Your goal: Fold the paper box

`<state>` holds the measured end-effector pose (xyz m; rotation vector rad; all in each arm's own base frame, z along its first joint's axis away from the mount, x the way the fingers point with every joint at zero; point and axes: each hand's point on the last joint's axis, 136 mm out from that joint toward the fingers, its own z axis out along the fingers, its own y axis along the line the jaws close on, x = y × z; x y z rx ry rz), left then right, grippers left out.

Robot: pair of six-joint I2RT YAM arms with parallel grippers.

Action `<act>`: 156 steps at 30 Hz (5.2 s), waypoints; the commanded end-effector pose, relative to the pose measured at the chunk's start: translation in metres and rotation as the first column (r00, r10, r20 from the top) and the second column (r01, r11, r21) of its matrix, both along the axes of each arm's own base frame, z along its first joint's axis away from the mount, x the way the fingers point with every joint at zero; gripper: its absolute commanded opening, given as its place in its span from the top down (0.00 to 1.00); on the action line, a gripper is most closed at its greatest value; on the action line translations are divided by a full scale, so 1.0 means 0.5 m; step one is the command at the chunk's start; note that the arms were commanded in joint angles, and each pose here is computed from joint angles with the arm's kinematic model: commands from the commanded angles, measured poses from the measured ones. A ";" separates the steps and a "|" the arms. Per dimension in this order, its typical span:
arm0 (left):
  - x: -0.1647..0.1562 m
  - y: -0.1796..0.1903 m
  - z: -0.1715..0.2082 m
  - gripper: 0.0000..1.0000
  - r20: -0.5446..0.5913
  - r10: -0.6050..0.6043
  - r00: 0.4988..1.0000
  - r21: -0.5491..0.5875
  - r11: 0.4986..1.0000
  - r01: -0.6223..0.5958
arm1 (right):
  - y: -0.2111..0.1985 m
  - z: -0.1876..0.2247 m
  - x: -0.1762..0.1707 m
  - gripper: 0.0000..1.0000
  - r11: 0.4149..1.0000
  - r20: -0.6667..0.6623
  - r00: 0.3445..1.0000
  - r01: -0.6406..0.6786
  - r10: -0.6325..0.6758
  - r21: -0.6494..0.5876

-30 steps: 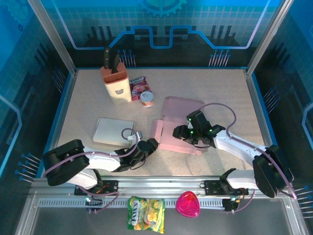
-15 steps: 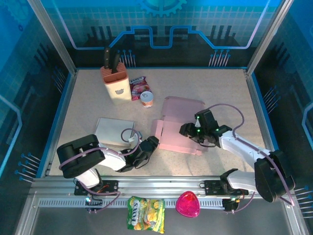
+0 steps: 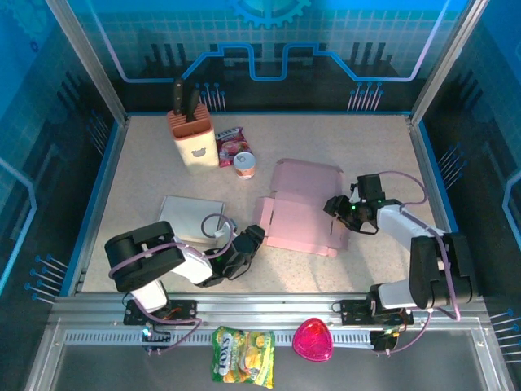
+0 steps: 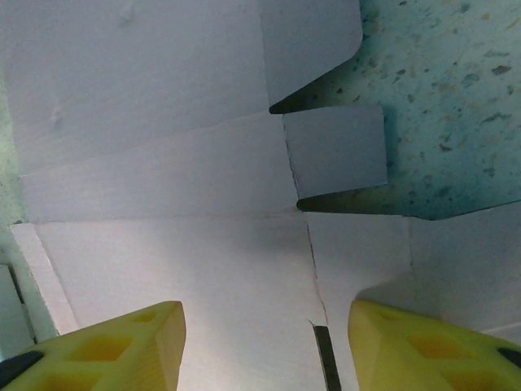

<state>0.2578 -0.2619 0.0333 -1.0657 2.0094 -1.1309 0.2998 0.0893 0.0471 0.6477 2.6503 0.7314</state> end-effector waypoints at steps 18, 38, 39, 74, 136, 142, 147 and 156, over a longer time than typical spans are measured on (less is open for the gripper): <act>-0.021 0.061 -0.017 0.68 -0.276 0.125 0.953 0.114 0.989 -0.097 | 0.012 -0.020 0.002 0.44 0.998 -0.021 0.998 -0.061 0.061 0.014; 0.018 0.019 -0.036 0.67 -0.304 0.103 0.947 0.003 0.994 -0.107 | 0.030 -0.025 -0.007 0.44 0.996 -0.026 0.997 -0.077 0.078 0.047; 0.020 0.016 -0.037 0.67 -0.303 0.100 0.948 -0.003 0.994 -0.106 | 0.029 -0.026 -0.007 0.44 0.996 -0.024 0.997 -0.076 0.077 0.048; 0.080 -0.006 0.122 1.00 -0.072 0.107 0.992 -0.134 0.984 -0.116 | 0.108 0.095 -0.212 0.34 0.896 0.073 0.953 0.249 -0.295 0.368; -0.011 -0.045 0.354 0.20 0.202 -0.732 0.651 0.957 0.288 0.026 | 0.125 0.405 -0.014 1.00 0.812 0.116 0.974 0.096 -0.197 0.576; 0.038 -0.055 0.368 0.15 0.177 -0.724 0.667 0.984 0.106 -0.146 | 0.124 0.435 -0.035 1.00 0.822 0.127 0.978 0.065 -0.165 0.565; 0.090 -0.035 0.379 0.12 0.166 -0.649 0.742 0.969 -0.032 -0.245 | 0.125 0.441 -0.049 1.00 0.819 0.128 0.981 0.048 -0.147 0.571; 0.107 -0.028 0.393 0.28 0.200 -0.674 0.711 0.953 -0.035 -0.301 | 0.129 0.443 -0.058 1.00 0.810 0.125 0.987 0.010 -0.103 0.586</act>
